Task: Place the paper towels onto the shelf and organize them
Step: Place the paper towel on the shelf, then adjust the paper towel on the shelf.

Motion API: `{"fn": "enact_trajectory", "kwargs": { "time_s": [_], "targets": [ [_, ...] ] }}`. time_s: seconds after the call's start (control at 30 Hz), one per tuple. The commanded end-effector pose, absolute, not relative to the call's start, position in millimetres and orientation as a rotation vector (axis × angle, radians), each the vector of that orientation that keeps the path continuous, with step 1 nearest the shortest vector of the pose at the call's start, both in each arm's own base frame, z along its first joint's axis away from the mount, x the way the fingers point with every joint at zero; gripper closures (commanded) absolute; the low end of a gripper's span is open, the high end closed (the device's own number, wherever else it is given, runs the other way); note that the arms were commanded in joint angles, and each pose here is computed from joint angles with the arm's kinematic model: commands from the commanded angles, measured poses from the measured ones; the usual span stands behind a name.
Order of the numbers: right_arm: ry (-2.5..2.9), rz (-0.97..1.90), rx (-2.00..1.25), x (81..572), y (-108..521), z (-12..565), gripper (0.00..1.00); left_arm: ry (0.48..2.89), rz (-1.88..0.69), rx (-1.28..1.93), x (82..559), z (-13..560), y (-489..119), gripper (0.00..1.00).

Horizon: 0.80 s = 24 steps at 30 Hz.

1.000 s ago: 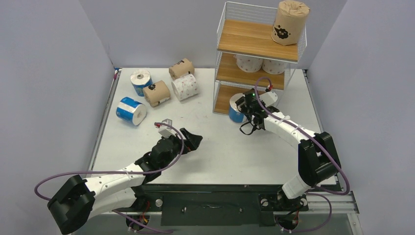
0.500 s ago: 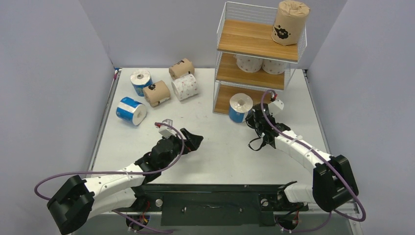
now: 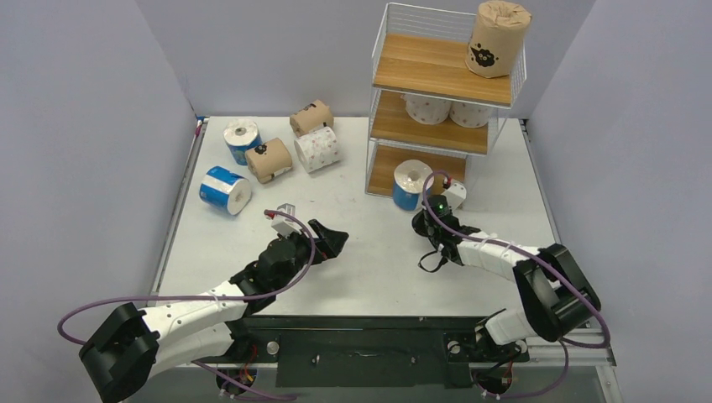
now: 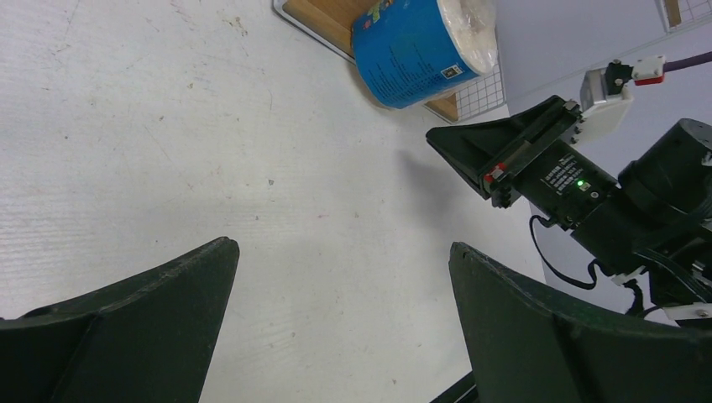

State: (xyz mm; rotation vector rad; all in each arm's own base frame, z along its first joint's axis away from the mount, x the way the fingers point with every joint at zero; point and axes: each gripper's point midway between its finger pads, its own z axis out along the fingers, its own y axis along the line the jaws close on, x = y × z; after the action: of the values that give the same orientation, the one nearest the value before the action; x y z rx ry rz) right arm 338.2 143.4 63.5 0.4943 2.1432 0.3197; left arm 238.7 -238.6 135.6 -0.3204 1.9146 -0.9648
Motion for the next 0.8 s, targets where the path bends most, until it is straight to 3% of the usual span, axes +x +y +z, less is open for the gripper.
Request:
{"fn": "enact_trajectory", "kwargs": {
  "time_s": [0.0, 0.77],
  "targets": [
    [2.079, 0.449, 0.468, 362.1, 174.8, 78.0, 1.0, 1.846, -0.993, -0.316, 242.1, 155.2, -239.7, 0.03],
    [2.013, 0.362, 0.643, 427.0, 165.1, 75.5, 1.0, 1.83, -0.944, -0.301, 241.8, 151.3, -229.5, 0.03]
  ]
}}
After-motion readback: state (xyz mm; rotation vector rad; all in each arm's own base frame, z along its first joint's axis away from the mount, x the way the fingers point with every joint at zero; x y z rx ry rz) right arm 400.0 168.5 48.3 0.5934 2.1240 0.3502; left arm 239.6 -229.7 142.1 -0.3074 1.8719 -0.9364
